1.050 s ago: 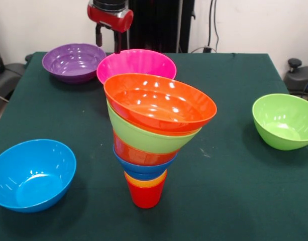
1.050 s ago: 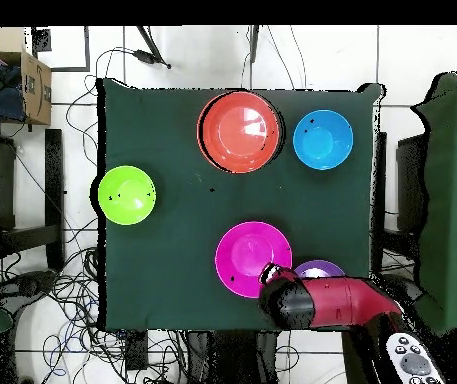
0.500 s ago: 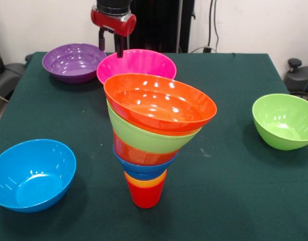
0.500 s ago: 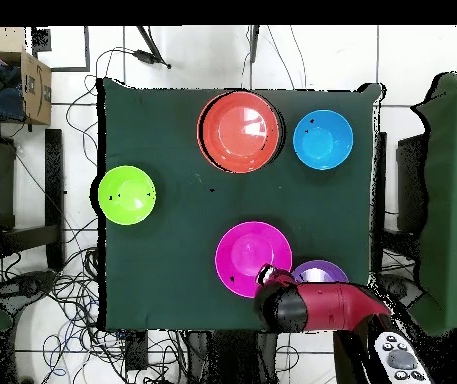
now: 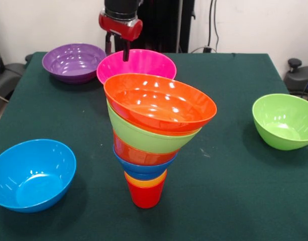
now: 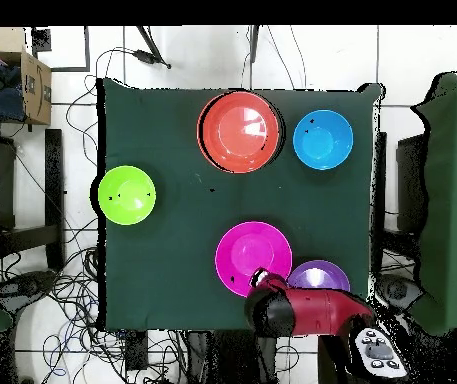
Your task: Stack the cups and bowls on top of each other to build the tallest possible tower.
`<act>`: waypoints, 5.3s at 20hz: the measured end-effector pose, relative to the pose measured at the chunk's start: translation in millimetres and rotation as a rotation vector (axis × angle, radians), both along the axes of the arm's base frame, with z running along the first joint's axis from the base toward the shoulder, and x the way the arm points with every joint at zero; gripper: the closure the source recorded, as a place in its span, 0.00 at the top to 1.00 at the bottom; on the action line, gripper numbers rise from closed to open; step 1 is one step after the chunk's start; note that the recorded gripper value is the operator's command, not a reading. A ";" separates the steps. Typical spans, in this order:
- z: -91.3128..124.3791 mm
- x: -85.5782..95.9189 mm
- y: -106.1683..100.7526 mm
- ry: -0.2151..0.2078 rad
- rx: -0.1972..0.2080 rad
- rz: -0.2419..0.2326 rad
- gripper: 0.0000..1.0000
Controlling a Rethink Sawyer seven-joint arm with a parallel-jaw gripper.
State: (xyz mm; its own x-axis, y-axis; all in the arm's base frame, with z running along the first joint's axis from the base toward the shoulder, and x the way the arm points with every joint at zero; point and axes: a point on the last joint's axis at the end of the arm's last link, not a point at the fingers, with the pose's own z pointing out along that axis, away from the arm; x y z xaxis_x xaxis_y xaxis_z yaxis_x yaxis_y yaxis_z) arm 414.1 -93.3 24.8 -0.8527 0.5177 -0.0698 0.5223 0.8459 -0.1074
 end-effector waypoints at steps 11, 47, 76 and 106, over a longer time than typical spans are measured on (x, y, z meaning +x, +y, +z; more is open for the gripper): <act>-25.7 -24.7 2.9 0.048 0.000 -0.064 1.00; 3.7 -0.4 7.0 0.030 -0.035 -0.151 1.00; -31.4 -56.6 -9.8 0.165 -0.056 -0.199 1.00; -14.9 -22.6 -23.2 0.014 -0.027 -0.232 1.00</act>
State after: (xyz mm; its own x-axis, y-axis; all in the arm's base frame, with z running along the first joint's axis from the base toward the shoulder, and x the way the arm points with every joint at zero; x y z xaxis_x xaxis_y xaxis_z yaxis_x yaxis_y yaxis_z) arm 391.5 -116.5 9.9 -0.7122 0.6980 -0.0746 0.7007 0.7002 -0.1369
